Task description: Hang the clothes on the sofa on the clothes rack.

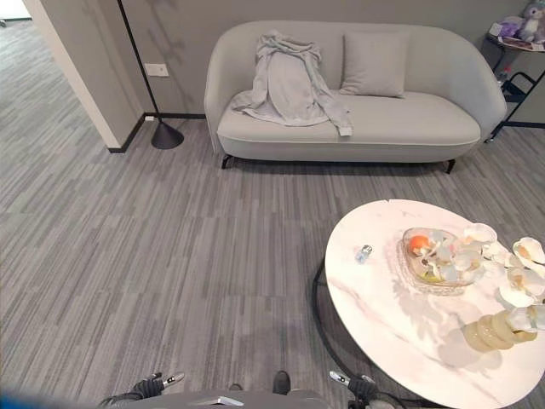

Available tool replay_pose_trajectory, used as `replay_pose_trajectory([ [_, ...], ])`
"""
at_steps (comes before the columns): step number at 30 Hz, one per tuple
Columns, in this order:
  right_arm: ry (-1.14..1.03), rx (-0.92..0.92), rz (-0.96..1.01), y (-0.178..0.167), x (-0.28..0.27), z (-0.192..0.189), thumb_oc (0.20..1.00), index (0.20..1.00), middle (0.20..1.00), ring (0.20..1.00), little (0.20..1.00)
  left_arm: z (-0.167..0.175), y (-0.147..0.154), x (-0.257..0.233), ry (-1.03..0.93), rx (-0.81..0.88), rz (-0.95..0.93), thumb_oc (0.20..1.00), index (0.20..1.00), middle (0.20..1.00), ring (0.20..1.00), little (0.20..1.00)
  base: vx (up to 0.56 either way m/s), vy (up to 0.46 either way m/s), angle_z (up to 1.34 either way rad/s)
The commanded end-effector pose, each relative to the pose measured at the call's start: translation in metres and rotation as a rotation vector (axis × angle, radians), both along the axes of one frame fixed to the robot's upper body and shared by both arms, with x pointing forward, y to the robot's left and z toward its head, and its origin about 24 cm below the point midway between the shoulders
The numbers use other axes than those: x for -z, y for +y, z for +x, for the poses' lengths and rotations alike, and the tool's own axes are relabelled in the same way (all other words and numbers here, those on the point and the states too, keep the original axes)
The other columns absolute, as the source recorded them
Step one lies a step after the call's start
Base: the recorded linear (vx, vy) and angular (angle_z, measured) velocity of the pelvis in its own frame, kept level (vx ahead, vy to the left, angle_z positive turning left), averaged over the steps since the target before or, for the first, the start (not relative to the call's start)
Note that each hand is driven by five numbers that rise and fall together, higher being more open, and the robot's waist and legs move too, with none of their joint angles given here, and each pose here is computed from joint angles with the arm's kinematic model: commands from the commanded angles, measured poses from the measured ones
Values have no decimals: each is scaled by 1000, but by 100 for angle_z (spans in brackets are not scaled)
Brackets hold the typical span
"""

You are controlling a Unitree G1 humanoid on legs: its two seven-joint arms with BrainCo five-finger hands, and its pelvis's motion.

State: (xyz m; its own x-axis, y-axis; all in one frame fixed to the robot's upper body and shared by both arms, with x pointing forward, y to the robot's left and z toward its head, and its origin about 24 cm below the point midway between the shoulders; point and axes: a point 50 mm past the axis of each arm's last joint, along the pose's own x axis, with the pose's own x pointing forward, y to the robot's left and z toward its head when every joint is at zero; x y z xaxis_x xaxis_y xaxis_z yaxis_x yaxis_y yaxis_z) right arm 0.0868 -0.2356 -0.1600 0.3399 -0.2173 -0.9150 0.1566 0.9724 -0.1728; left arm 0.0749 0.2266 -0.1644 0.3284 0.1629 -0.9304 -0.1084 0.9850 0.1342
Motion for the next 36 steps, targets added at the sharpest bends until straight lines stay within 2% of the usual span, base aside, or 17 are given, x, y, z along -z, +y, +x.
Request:
replay_pose_trajectory([
  [1,-27,-24,-37,-11,-6,15,1000,1000,1000,1000,1000,17,3,-3,-26,61,18,1000,1000,1000,1000,1000,0,0,0],
  [17,8,16,-27,-9,-2,4,1000,1000,1000,1000,1000,19,1,-2,-13,102,55,1000,1000,1000,1000,1000,0,0,0],
  [36,5,-37,-52,-13,-5,13,1000,1000,1000,1000,1000,28,6,-6,-14,177,106,1000,1000,1000,1000,1000,0,0,0],
])
